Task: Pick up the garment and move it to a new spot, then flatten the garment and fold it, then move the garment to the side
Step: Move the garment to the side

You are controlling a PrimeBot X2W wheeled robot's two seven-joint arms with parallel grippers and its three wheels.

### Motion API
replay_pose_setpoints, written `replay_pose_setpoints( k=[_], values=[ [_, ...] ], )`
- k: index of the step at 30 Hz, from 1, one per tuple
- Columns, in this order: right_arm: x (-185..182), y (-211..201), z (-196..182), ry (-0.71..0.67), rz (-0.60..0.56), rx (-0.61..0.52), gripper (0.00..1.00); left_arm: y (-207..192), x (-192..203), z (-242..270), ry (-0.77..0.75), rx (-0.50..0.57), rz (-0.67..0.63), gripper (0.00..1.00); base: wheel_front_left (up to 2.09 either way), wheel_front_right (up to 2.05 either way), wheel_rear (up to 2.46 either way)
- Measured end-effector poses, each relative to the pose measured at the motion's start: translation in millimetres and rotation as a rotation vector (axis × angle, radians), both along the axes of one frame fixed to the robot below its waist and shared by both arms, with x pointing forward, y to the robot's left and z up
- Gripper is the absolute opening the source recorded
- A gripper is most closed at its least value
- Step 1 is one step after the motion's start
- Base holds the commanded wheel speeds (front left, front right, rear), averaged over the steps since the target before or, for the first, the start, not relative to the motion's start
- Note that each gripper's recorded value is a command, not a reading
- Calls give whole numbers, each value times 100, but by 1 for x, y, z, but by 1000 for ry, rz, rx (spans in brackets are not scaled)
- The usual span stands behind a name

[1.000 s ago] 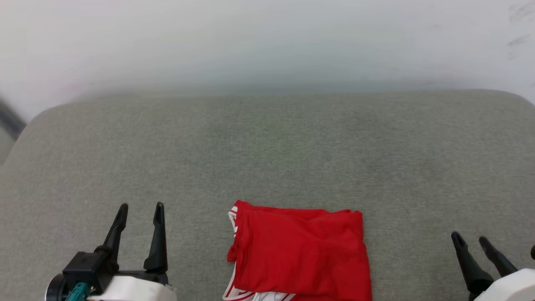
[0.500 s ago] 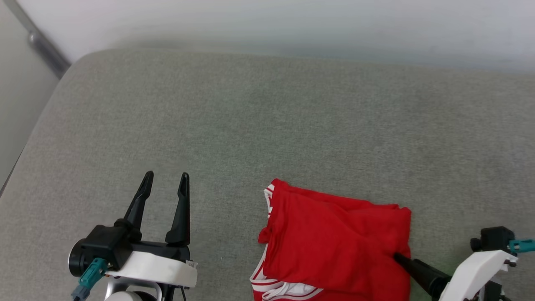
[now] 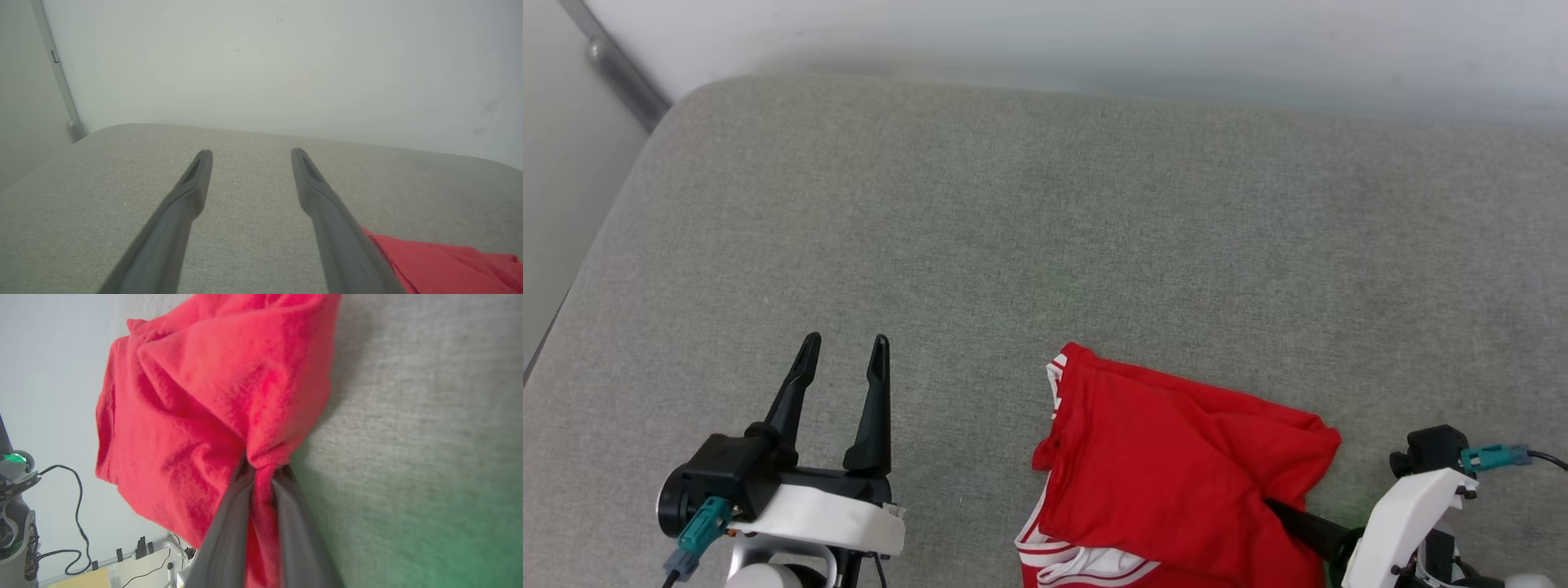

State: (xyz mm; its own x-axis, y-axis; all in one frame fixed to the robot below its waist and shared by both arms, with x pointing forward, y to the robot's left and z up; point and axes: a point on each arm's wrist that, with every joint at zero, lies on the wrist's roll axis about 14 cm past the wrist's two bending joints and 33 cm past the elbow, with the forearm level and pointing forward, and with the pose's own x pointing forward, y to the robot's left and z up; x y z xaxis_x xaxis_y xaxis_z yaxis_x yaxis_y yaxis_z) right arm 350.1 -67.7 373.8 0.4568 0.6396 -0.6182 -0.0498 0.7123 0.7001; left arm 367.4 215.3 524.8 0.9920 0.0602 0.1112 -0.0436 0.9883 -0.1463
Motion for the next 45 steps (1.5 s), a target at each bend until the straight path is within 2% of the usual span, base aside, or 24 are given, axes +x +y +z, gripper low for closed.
replay_pose_setpoints(
  k=[6, 11, 16, 19, 27, 33, 40, 45],
  values=[
    [10, -10, 23, -130, 21, -68, 0, -3, -4, 6, -20, 7, -9, 100, 0, 0, 0],
    [20, -52, 31, -236, 7, -272, 0, -18, 0, 12, -46, 9, -48, 100, 0, 0, 0],
    [23, -112, 33, -275, -41, -496, 0, -43, 13, 18, -73, 1, -125, 100, 0, 0, 0],
    [25, -148, 38, -290, -111, -595, 0, -64, 24, 20, -87, -1, -194, 100, 0, 0, 0],
    [36, -225, 45, -309, -292, -760, 0, -123, 65, 21, -117, 14, -406, 100, 0, 0, 0],
    [48, -295, 50, -314, -380, -959, 0, -161, 96, 1, -95, 0, -542, 100, 0, 0, 0],
    [52, -381, 75, -340, -520, -1195, 0, -187, 124, -32, -48, -16, -635, 100, 0, 0, 0],
    [66, -402, 78, -377, -570, -1272, 0, -194, 140, -50, -38, -13, -673, 100, 0, 0, 0]
  ],
)
